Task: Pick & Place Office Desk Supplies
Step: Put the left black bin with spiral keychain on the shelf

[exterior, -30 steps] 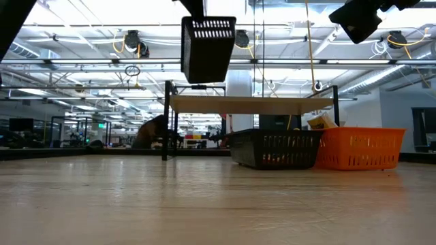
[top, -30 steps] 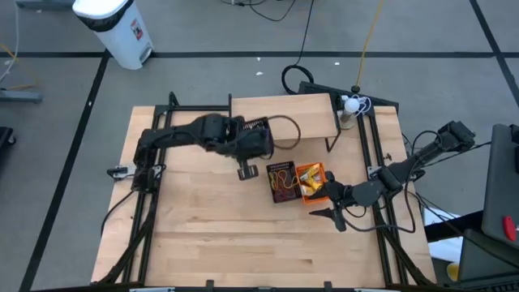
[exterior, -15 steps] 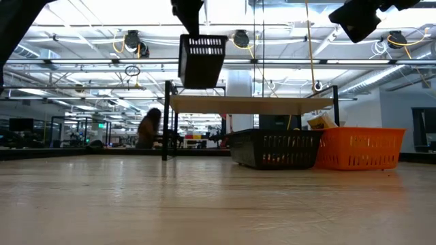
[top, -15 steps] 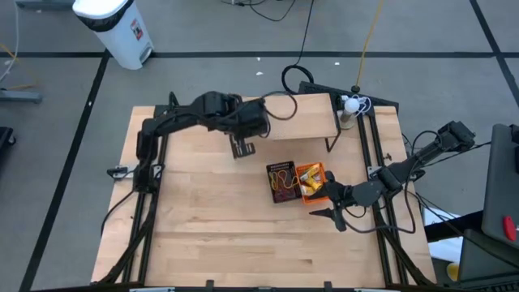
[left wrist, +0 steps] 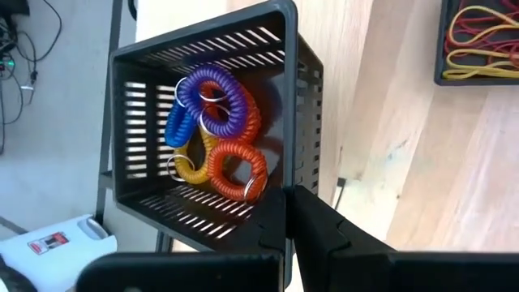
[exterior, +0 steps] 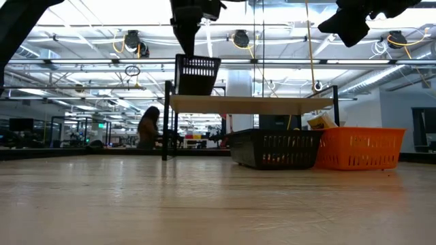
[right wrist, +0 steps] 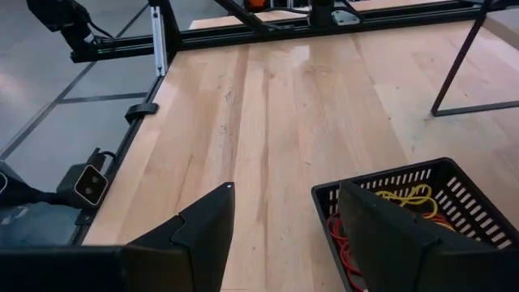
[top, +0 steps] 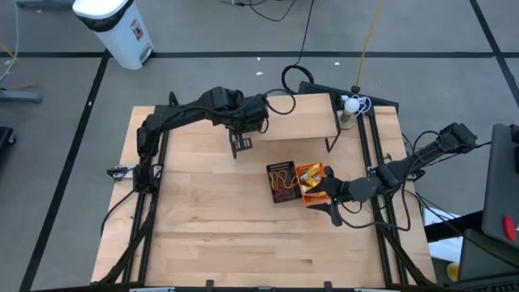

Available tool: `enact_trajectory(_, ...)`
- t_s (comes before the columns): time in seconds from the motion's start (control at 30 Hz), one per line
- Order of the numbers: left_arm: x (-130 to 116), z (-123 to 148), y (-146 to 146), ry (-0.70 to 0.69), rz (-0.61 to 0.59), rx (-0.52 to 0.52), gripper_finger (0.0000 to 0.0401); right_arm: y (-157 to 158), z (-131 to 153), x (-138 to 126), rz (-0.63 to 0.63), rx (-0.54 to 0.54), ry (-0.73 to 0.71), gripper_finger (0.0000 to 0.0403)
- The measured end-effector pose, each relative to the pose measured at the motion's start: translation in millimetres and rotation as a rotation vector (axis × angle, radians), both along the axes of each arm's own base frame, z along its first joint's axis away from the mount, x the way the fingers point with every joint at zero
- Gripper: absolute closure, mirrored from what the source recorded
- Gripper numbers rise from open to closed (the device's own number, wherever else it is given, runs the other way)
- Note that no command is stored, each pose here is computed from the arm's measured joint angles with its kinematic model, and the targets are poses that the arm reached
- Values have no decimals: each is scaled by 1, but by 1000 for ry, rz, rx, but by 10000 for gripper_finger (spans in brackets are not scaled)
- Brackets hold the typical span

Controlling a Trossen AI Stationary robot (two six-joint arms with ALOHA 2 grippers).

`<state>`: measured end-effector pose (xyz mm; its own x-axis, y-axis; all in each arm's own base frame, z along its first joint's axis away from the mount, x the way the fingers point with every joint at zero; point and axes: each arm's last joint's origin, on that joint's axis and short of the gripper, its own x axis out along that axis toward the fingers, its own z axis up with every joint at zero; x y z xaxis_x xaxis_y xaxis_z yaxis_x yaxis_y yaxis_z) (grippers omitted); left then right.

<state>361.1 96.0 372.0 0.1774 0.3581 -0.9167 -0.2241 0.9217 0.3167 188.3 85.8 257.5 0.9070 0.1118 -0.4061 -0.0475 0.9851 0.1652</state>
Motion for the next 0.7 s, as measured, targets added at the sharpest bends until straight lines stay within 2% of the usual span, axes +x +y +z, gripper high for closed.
enact_trajectory(0.33, 7, -20, 3, 37, -41, 3, 397, 0, 0, 0, 0, 0, 1, 193)
enact_trajectory(0.7, 14, -33, 3, 2, -59, -72, 385, 0, -6, -1, 3, 5, -4, 193)
